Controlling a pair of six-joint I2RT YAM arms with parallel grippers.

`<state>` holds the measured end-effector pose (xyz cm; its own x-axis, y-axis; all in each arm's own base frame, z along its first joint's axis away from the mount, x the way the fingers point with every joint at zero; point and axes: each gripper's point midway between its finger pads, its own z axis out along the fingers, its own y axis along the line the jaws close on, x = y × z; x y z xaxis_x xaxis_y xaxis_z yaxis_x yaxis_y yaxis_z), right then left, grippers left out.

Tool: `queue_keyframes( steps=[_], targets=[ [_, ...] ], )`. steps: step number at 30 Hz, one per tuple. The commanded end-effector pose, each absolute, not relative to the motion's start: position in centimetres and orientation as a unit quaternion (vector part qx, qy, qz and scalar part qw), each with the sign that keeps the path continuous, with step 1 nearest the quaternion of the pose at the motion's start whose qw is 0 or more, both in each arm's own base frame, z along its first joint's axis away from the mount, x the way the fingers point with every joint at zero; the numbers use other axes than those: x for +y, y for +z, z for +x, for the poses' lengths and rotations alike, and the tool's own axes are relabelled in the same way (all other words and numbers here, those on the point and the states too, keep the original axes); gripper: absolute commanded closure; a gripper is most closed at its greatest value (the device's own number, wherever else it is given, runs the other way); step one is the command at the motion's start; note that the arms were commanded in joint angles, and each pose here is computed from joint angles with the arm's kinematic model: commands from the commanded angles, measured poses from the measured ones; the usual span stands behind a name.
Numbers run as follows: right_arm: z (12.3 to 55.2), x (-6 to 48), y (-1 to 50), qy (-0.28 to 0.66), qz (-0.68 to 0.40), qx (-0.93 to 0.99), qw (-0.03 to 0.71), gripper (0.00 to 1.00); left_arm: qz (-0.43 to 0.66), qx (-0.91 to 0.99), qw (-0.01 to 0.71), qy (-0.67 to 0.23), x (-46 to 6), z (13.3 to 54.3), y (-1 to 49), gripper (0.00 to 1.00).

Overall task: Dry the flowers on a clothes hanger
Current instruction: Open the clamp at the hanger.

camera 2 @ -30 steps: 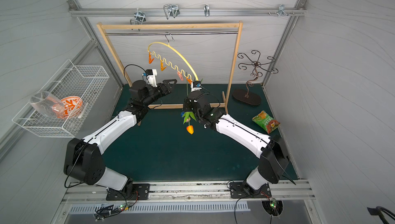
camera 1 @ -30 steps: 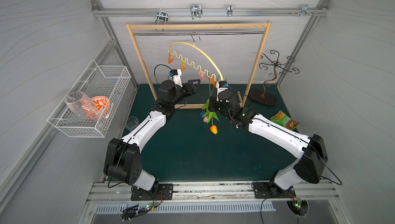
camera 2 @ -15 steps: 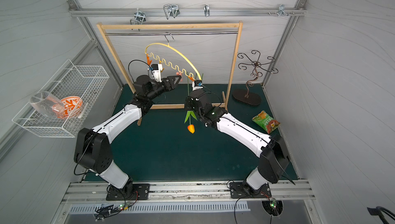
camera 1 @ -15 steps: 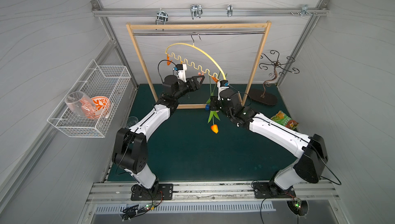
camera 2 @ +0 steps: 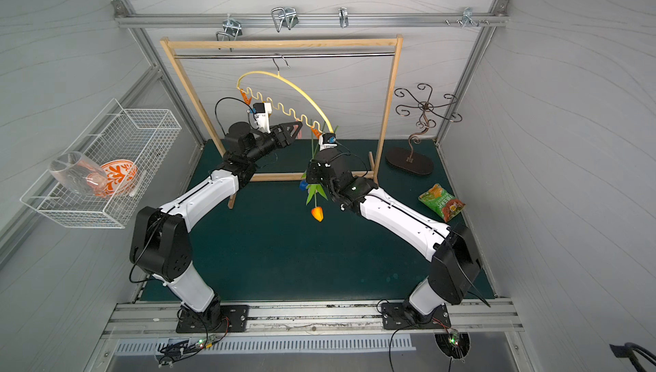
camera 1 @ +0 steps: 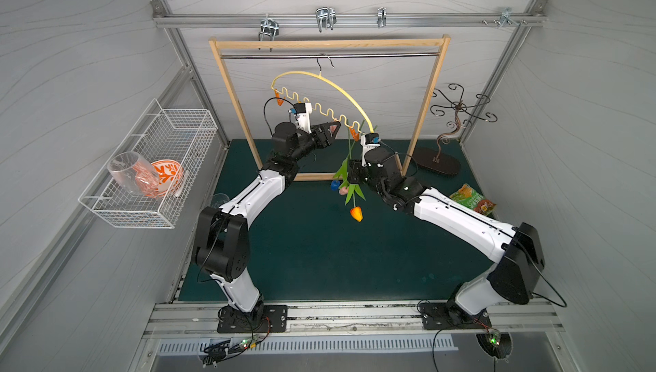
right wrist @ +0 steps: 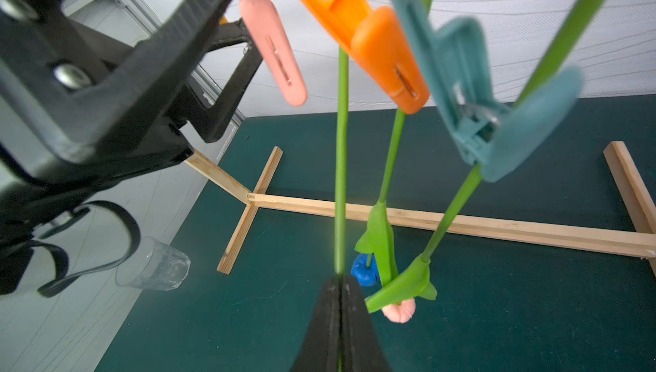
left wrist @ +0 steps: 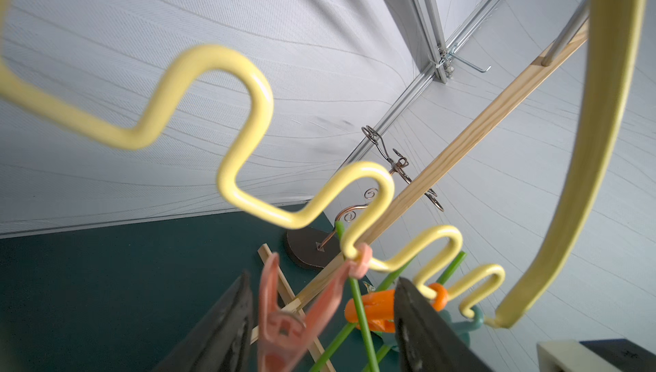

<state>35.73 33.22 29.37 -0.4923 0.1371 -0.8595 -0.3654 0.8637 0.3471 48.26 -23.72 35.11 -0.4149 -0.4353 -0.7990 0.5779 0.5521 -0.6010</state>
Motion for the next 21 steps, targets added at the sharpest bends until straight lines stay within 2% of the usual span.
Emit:
queue_keyframes(
  steps=[1,6,12,17,21],
  targets=[
    [35.88,33.18,30.70,0.259,-0.070,0.819,0.508,1.00,0.067,0.661,0.572,-0.481,-23.73,48.53,38.57,0.37],
    [35.85,33.03,30.90,0.259,-0.070,0.818,0.509,1.00,0.067,0.660,0.573,-0.482,-23.83,48.83,38.62,0.42],
    [35.90,32.91,30.85,0.258,-0.070,0.818,0.509,1.00,0.066,0.660,0.573,-0.482,-23.89,49.15,38.68,0.52],
    [35.93,32.92,30.89,0.260,-0.070,0.818,0.509,1.00,0.064,0.663,0.569,-0.482,-24.04,49.33,38.27,0.53],
    [35.99,32.87,30.93,0.260,-0.070,0.818,0.509,1.00,0.063,0.665,0.567,-0.482,-24.19,49.39,37.97,0.48]
  ],
)
